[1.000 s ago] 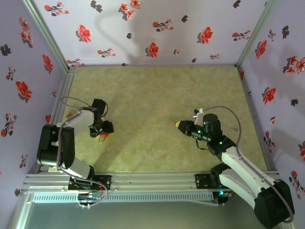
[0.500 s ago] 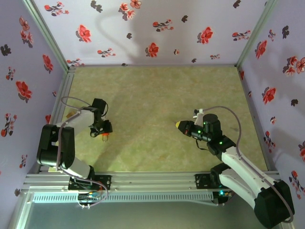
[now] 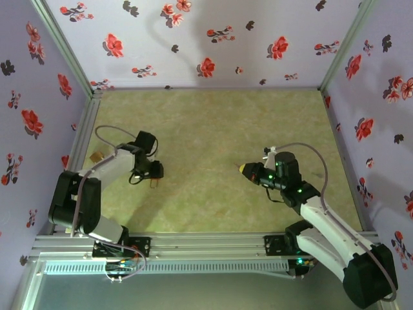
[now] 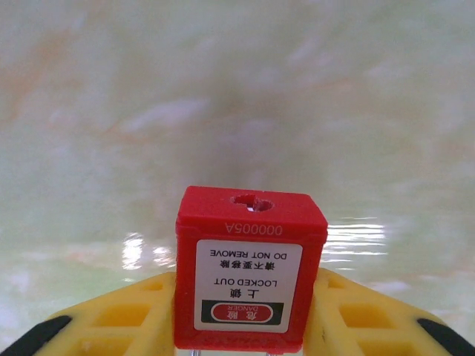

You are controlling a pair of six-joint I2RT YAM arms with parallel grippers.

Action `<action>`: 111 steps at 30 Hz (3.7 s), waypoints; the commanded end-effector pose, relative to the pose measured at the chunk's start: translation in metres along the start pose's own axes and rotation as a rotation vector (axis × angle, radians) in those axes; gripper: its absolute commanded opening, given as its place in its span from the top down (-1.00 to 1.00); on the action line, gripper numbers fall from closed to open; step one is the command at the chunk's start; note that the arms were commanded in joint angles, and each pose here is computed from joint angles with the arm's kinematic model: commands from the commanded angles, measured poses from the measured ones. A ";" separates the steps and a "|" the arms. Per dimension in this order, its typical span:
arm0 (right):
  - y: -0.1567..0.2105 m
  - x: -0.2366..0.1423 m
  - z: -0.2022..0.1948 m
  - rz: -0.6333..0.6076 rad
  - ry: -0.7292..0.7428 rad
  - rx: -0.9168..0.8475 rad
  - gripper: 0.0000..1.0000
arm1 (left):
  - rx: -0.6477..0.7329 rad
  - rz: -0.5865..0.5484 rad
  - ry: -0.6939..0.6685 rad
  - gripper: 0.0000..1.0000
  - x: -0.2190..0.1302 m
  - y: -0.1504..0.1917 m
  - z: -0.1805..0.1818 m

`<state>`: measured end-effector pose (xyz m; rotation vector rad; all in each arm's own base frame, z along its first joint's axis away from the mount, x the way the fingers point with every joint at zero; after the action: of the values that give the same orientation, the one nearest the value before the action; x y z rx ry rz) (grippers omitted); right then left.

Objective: Unlock with the key

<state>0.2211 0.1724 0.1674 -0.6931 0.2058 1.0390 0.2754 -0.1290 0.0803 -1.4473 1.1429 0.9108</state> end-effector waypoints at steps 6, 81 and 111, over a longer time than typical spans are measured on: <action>-0.003 -0.022 0.021 0.080 0.043 -0.093 1.00 | 0.670 -0.408 0.230 0.80 -0.081 -0.031 -0.114; 0.069 0.008 0.067 0.440 -0.141 -0.343 1.00 | 1.679 -0.643 0.372 1.00 -0.120 0.083 -0.238; 0.028 0.020 0.058 0.212 -0.232 0.446 1.00 | 1.530 -1.026 0.126 1.00 -0.072 0.078 -0.254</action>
<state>0.1796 0.2235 0.1517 -0.3122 0.4192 1.2778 0.1800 -0.3387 0.1395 -0.4249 0.7491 -0.5949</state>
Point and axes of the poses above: each hand's point on the last joint's axis, 136 mm out from that joint toward the fingers, its own x axis out along the fingers, its own z axis along the line the jaws close on, y = z × x, the point moved 2 cm from there along -x, back along the fingers, and after that the axes turned 6 degrees about -x, right-handed, at the moved point
